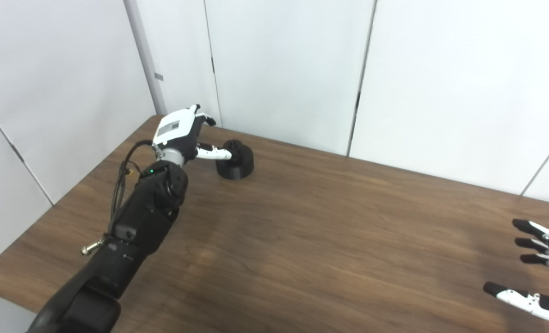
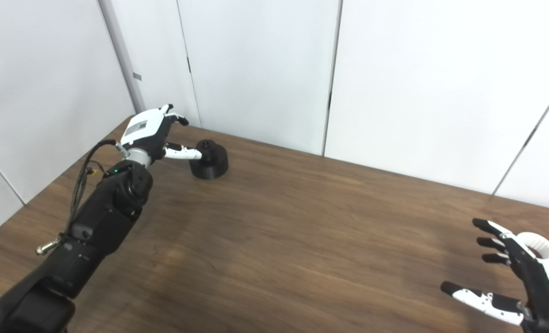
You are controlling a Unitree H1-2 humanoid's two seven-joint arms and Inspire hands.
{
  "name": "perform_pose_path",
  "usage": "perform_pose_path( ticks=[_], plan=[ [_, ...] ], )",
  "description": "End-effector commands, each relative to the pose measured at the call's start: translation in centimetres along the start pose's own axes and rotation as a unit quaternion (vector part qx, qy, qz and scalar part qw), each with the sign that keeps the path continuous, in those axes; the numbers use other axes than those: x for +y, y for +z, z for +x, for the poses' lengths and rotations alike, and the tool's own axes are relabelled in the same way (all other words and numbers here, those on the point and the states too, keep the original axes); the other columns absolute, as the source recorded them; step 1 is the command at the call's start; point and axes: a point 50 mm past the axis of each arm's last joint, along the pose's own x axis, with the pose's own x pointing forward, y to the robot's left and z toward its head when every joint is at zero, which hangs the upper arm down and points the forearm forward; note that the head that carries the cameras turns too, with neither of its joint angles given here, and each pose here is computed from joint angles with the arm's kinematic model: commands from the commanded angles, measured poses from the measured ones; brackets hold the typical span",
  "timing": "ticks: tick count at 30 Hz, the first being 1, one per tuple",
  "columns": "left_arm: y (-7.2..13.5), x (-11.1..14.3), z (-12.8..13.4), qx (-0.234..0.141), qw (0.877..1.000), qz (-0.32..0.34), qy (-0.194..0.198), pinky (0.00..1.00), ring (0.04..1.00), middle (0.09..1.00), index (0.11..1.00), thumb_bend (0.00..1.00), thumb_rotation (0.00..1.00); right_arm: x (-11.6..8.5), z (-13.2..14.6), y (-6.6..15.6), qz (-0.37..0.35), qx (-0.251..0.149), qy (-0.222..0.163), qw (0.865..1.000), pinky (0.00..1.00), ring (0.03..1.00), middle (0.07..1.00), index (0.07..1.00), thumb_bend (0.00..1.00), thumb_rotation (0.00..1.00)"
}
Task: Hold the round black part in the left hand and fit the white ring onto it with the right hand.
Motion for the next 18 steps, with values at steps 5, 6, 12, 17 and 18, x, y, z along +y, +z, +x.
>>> perform_pose_path(
  ticks=[5,6,12,17,18],
  plan=[
    [0.3,3.1,1.3,-0.004,1.0,0.008,0.026,1.0,1.0,1.0,0.767,1.0,0.52,-1.1,0.5,1.6,-0.008,-0.029,-0.016,0.999,0.68,0.782,0.851,0.82,0.7,0.21],
    [0.2,3.1,1.3,-0.003,1.0,0.01,0.022,1.0,1.0,1.0,0.767,1.0,0.52,-1.1,0.5,1.6,-0.008,-0.028,-0.016,0.999,0.68,0.782,0.851,0.82,0.7,0.21],
    [0.0,2.5,1.3,0.01,1.0,0.026,-0.004,1.0,1.0,1.0,0.775,1.0,0.56,-1.3,0.4,1.7,-0.011,-0.028,-0.017,0.999,0.68,0.784,0.853,0.822,0.7,0.22],
    [-0.1,2.0,1.3,0.013,0.999,0.036,-0.017,1.0,1.0,1.0,0.785,1.0,0.57,-1.3,0.4,1.7,-0.011,-0.029,-0.017,0.999,0.68,0.788,0.853,0.822,0.7,0.19],
    [-0.1,1.9,1.3,0.013,0.999,0.037,-0.019,1.0,1.0,1.0,0.787,1.0,0.57,-1.3,0.4,1.7,-0.01,-0.029,-0.017,0.999,0.68,0.788,0.853,0.821,0.7,0.17]
  ],
)
